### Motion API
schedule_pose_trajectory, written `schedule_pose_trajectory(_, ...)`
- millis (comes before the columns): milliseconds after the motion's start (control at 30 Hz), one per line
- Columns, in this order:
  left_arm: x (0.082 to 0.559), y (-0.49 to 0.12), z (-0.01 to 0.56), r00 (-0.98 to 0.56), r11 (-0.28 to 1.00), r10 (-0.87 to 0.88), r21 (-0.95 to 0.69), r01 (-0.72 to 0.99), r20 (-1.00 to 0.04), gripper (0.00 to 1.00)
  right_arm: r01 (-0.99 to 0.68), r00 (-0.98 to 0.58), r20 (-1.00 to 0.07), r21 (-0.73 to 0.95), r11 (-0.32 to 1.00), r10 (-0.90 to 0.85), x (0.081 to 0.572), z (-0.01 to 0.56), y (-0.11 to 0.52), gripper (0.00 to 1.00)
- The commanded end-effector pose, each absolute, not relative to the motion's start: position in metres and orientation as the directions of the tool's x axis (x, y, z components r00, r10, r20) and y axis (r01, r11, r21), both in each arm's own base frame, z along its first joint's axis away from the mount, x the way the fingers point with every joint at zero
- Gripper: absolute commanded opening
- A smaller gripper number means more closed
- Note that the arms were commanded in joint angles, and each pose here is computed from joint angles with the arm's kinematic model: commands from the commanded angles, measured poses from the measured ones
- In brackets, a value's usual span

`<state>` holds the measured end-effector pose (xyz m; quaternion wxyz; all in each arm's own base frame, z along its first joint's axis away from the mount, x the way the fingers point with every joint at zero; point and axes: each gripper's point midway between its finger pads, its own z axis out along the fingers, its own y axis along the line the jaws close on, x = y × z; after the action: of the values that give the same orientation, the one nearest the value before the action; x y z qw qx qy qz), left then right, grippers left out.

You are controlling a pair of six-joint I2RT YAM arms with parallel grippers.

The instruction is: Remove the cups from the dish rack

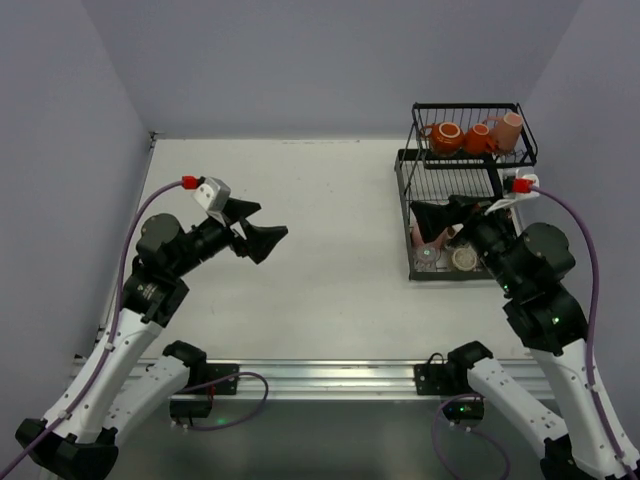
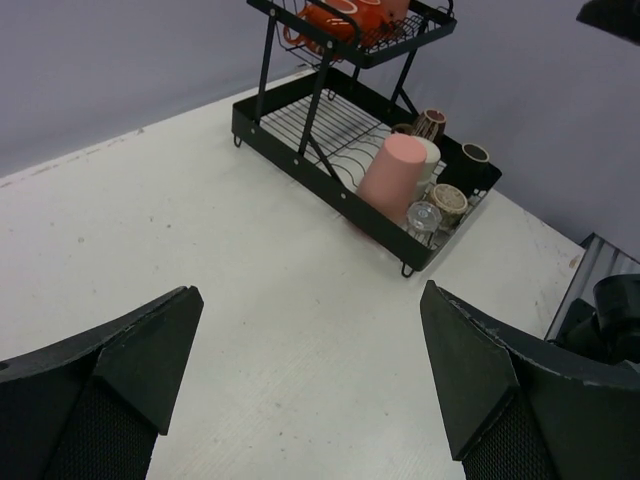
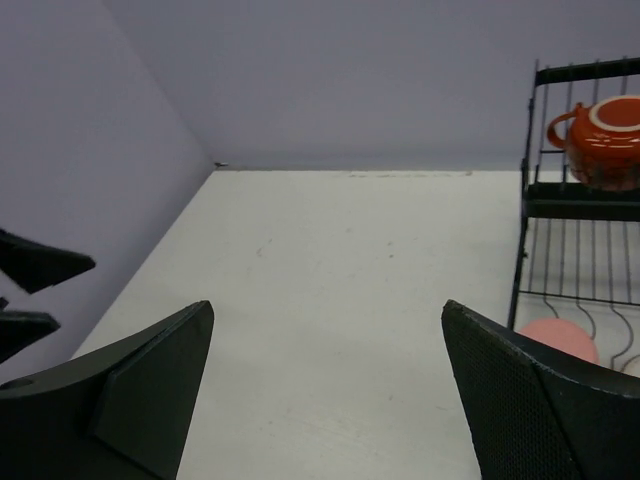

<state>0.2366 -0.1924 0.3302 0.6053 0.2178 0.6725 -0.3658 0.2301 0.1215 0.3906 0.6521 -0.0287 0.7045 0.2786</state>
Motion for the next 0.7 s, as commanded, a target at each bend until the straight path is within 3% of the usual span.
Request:
schedule_pose_trajectory(0, 0.229, -0.195, 0.314, -0.202, 0.615, -0.124, -0.235, 0.753, -0.972, 1.00, -0.225, -0.115, -0.955, 0.293, 0.929, 0.273, 0.252, 0.393, 0.091, 0.99)
schedule_pose_trajectory(133, 0.223, -0.195, 0.303, -0.199, 0.615, -0.088, -0.210, 0.760, -0.976, 1.00, -0.033, -0.111, -0.970, 0.221, 0.975, 0.216, 0.285, 0.394, 0.067, 0.99)
schedule_pose_trajectory(367, 0.218, -0.205, 0.285, -0.217, 0.610, -0.042, -0.197, 0.768, -0.975, 1.00, 0.142, -0.095, -0.982, 0.147, 0.979, 0.162, 0.345, 0.426, 0.038, 0.98)
schedule_pose_trajectory(667, 0.219, -0.211, 0.275, -0.218, 0.625, -0.002, -0.172, 0.761, -0.976, 1.00, 0.259, -0.209, -0.973, 0.043, 0.965, 0.100, 0.418, 0.419, 0.004, 0.98)
